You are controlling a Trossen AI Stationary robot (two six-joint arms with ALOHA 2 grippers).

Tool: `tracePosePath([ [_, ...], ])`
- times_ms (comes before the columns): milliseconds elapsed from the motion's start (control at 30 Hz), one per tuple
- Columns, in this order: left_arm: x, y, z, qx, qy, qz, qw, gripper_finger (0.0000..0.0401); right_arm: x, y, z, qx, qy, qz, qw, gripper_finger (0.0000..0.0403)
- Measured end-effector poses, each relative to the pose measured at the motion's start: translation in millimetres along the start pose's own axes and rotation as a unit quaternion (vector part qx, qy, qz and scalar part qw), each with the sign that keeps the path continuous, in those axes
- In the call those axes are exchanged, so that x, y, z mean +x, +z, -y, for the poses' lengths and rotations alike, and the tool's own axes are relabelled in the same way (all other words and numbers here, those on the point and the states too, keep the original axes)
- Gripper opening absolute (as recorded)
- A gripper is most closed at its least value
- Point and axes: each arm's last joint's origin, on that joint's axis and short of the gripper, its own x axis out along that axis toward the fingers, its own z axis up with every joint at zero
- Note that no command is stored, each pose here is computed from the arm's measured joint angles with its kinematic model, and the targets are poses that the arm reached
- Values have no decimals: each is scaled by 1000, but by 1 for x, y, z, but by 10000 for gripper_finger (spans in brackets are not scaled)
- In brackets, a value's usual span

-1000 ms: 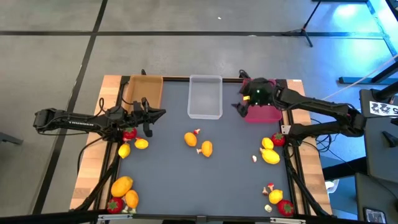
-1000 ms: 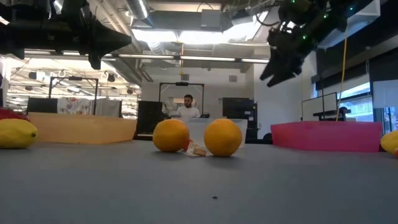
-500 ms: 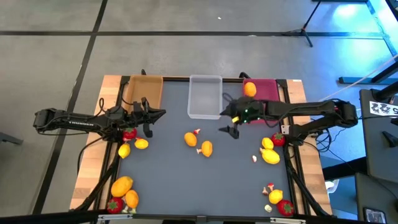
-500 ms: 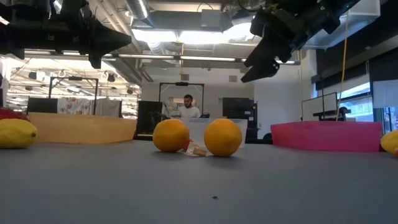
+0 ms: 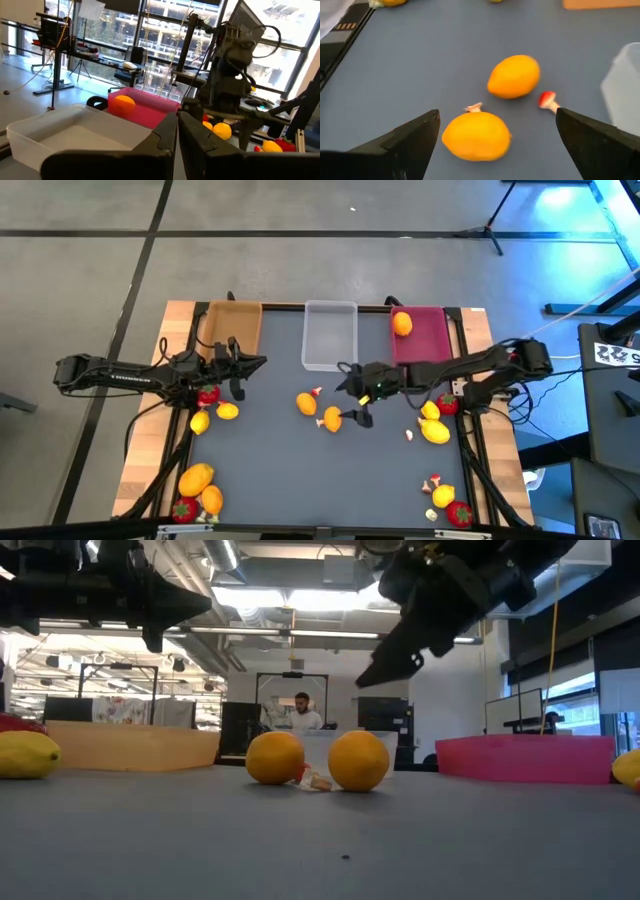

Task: Sort produce into baskets
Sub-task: Put the lemon into the pink bin

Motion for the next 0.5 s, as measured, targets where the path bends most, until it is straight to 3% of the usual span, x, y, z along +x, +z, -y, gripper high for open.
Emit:
tracePosePath([
  [500,0,0,0,-7,0,-2,1000,15,48,-28,3,6,32,-42,999,392],
])
